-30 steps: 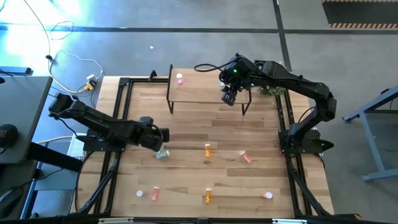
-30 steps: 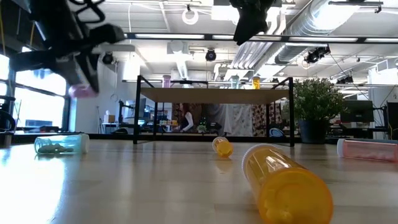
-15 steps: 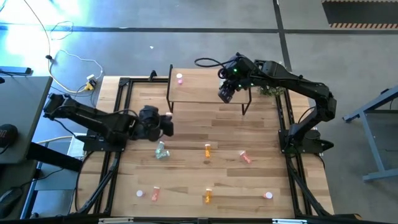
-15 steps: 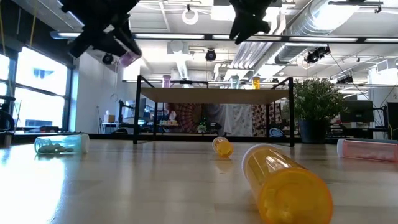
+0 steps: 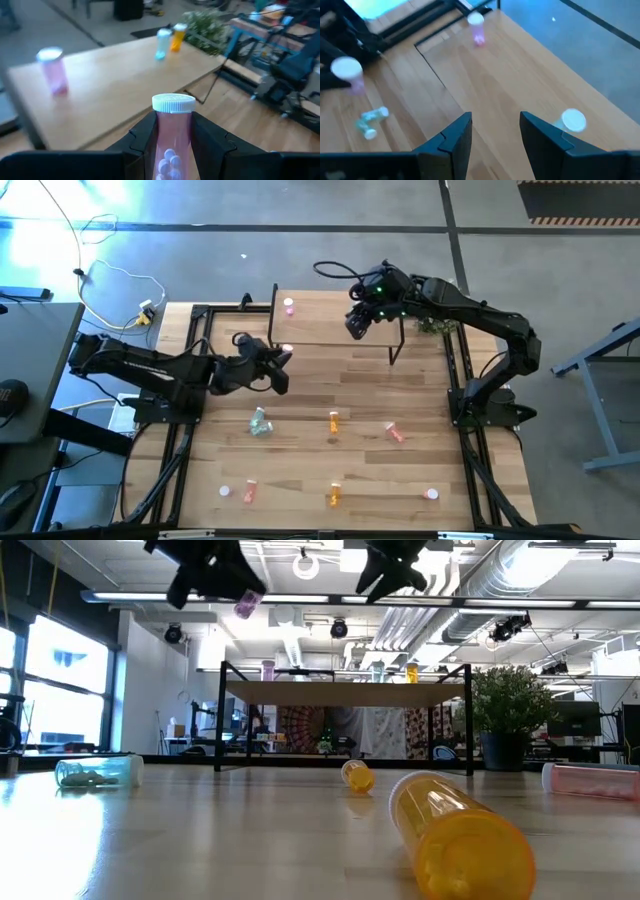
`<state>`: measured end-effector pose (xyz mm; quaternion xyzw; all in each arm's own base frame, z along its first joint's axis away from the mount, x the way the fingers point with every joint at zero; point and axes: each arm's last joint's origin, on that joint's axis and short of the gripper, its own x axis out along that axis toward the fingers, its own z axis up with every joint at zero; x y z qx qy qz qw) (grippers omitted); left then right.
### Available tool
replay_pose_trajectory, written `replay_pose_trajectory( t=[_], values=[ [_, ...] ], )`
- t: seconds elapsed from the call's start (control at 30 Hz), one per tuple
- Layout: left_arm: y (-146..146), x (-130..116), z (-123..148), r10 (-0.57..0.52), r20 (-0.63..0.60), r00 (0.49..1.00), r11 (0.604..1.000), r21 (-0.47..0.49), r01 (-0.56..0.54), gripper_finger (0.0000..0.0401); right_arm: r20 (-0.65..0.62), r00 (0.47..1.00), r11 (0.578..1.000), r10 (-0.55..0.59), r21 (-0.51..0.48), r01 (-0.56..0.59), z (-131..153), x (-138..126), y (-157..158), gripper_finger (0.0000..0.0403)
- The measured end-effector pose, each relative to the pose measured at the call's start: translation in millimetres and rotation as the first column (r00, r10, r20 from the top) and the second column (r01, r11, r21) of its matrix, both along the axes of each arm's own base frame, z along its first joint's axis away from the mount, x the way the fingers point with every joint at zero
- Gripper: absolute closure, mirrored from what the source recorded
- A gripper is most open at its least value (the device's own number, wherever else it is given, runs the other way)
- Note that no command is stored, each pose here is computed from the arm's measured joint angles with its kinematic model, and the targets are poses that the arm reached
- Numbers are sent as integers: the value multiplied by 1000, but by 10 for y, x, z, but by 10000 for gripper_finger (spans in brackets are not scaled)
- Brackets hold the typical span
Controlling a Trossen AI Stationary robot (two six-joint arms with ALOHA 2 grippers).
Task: Pick and place medicine bottles onto shelf by color
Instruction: Put the top violet pill bottle aligned with the other violet pill bottle on the shelf
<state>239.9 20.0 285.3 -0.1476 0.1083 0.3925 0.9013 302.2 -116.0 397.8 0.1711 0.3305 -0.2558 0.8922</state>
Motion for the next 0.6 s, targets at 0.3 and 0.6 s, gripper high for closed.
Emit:
replay_pose_trajectory(
  t=[0.3, 0.6],
  values=[
    [140, 87, 187, -208, 124, 970, 977, 69, 201, 308, 182, 964, 979, 192, 30, -200, 116, 114, 48, 245],
    [275, 88, 303, -238, 149, 960, 959, 195, 208, 308, 375, 841, 916, 390, -68, -395, 296, 212, 77, 245]
  ],
)
